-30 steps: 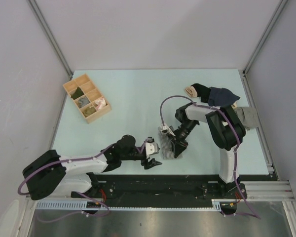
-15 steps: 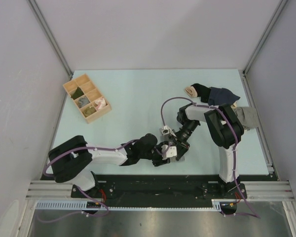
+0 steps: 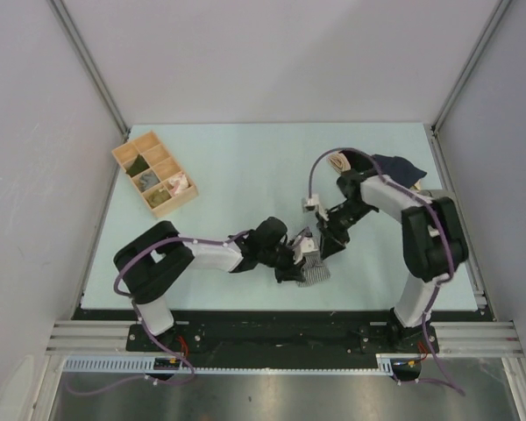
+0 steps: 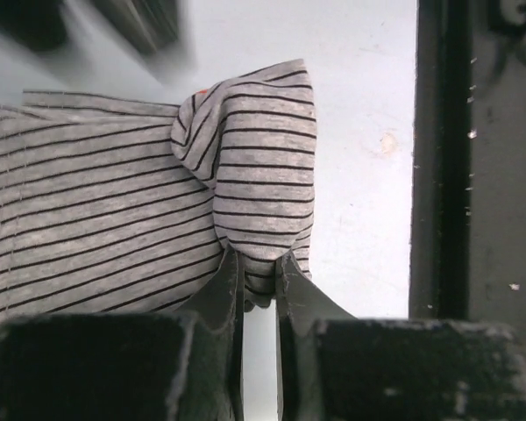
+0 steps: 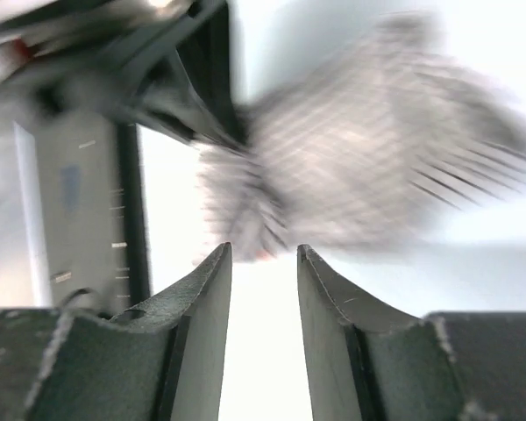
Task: Roll the underwear
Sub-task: Roll the underwear to the center of the board.
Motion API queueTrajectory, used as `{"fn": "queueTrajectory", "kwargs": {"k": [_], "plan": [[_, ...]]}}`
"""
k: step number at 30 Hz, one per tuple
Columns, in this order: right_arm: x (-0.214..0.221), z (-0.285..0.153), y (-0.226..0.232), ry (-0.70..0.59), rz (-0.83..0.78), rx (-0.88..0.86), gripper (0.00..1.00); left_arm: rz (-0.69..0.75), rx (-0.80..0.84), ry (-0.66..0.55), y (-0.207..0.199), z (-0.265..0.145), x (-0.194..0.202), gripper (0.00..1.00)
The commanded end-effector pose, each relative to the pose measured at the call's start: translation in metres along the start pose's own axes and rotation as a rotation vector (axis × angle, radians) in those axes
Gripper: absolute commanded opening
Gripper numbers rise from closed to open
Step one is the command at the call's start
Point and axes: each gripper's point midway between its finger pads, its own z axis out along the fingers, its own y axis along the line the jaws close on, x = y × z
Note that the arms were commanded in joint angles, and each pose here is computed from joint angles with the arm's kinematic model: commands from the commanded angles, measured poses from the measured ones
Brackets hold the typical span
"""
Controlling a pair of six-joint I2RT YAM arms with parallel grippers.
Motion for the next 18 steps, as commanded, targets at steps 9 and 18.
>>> {"fn": "queueTrajectory", "kwargs": {"k": [9,18], "plan": [[-0.032,-0.049,0.023,-0.099,-0.679,0.336,0.55,-0.66,0.221,0.147,0.011,-0.01,0.08,0.13],[-0.02,0.008,0.021,0.083,-0.916,0.369,0.63,-0.739,0.234,0.182,0.02,-0.004,0.089,0.19]]}}
